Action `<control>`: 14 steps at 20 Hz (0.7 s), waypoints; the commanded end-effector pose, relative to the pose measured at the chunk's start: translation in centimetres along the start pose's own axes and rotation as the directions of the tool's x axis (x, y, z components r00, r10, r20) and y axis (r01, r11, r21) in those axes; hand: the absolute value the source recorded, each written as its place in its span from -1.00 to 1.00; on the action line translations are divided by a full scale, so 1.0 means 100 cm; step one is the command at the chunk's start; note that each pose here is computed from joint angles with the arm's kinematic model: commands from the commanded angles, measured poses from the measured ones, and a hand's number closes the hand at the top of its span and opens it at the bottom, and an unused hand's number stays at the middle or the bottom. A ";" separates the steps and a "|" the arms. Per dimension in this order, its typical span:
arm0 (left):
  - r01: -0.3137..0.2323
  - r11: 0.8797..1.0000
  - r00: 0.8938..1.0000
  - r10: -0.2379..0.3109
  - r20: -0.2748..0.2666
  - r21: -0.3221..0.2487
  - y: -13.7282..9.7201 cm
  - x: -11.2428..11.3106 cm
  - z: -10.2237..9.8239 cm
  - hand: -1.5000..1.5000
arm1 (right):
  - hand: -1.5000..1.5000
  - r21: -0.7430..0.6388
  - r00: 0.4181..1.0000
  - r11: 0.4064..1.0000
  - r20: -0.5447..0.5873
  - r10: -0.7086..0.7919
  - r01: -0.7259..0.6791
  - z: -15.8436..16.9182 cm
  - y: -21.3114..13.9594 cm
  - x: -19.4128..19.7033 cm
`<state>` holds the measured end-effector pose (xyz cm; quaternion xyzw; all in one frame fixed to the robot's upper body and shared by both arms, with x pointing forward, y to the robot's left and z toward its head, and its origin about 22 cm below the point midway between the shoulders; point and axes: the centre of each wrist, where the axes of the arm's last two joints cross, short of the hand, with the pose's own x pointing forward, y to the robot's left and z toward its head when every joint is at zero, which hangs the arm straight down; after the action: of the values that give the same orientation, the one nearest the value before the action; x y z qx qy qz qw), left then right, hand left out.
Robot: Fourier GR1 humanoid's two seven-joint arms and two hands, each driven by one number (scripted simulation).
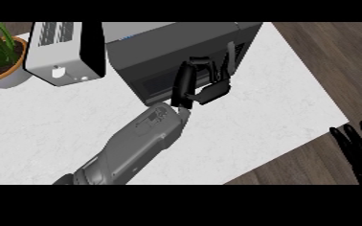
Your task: Pick up the milk, place it into the microwave and close the microwave
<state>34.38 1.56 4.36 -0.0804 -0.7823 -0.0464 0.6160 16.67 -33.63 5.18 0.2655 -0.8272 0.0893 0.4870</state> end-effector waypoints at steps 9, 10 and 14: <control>0.014 1.000 1.000 -0.014 0.020 0.021 0.003 0.007 -0.023 1.00 | -1.00 0.018 0.996 0.996 0.011 -0.088 0.088 0.005 0.005 0.006; 0.012 1.000 1.000 -0.012 0.023 0.024 0.004 0.005 -0.021 1.00 | -1.00 0.026 0.997 0.997 0.010 -0.077 0.077 0.003 0.004 0.009; 0.006 1.000 0.999 -0.007 0.031 0.015 0.003 0.006 -0.022 1.00 | -1.00 0.050 0.997 0.996 0.004 -0.076 0.075 0.001 0.003 0.015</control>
<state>34.49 1.42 4.20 -0.0780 -0.7933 -0.0361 0.6027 15.86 -33.86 6.03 0.2953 -0.8157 0.0819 0.4907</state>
